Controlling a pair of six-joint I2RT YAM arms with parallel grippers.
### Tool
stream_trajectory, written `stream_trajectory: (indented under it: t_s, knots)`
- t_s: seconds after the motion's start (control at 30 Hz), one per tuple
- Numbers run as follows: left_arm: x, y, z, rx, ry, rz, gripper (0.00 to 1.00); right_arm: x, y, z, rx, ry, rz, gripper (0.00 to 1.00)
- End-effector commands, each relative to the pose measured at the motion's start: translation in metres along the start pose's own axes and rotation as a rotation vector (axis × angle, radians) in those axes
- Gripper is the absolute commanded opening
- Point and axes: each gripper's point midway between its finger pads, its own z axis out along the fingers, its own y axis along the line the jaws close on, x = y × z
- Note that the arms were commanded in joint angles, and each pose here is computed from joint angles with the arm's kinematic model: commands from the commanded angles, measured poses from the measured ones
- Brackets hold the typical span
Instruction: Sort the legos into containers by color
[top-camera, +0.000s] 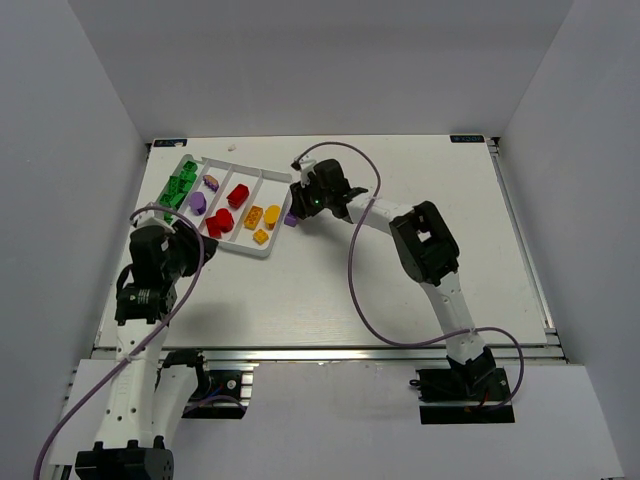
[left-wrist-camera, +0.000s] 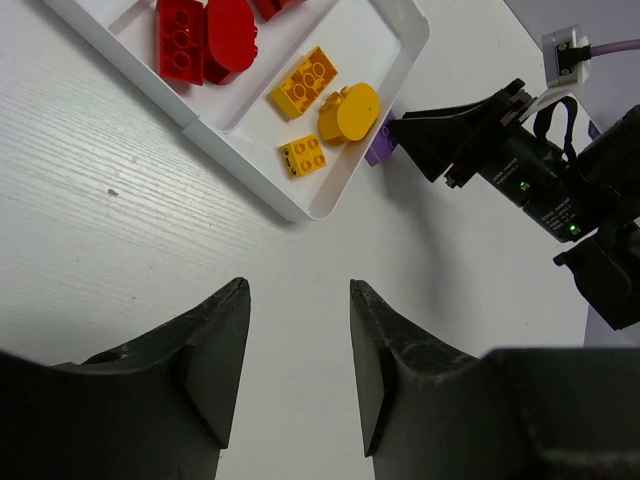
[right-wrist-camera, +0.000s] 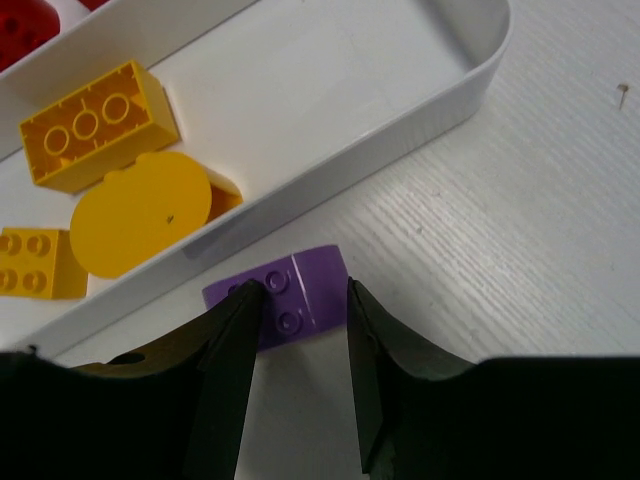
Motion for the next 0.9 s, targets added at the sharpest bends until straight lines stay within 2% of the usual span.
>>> stream_trajectory:
  t_s: [0.0,0.23,0.37,0.43,0.47,0.5,0.6,0.63,0.7,0.73,0.8,0.87]
  knots:
    - [0.002,-0.014,0.002,0.083,0.007,-0.016,0.55,0.006,0.008,-0.019,-0.019,0.039,-0.022,0.44]
    - [0.024,-0.029,0.016,0.193,0.110,-0.048,0.55,0.017,0.028,-0.056,-0.085,0.065,-0.056,0.42]
    - [0.041,-0.044,0.020,0.247,0.162,-0.009,0.56,0.041,0.039,-0.076,-0.118,0.116,-0.042,0.42]
    - [0.047,-0.053,0.024,0.261,0.165,0.017,0.57,0.033,0.047,-0.088,-0.140,0.097,-0.031,0.42]
    - [0.064,-0.066,0.025,0.286,0.210,0.057,0.58,0.038,0.053,-0.093,-0.164,0.102,-0.019,0.44]
    - [0.068,-0.076,0.026,0.300,0.212,0.082,0.59,0.024,0.059,-0.102,-0.179,0.070,-0.017,0.47]
    - [0.102,-0.092,0.038,0.285,0.269,0.167,0.59,-0.007,0.072,-0.125,-0.233,0.003,-0.008,0.61]
    - [0.104,-0.095,0.043,0.265,0.255,0.187,0.60,-0.015,0.072,-0.132,-0.235,-0.013,0.003,0.75]
    - [0.129,-0.105,0.051,0.267,0.297,0.247,0.61,-0.036,0.062,-0.148,-0.218,-0.062,-0.004,0.89]
    - [0.129,-0.112,0.055,0.257,0.269,0.289,0.63,-0.039,0.055,-0.154,-0.209,-0.066,-0.009,0.90]
    - [0.142,-0.111,0.070,0.209,0.290,0.343,0.65,-0.047,0.031,-0.168,-0.163,-0.087,-0.013,0.89]
    - [0.143,-0.121,0.079,0.195,0.266,0.411,0.68,-0.042,0.012,-0.176,-0.137,-0.081,-0.093,0.89]
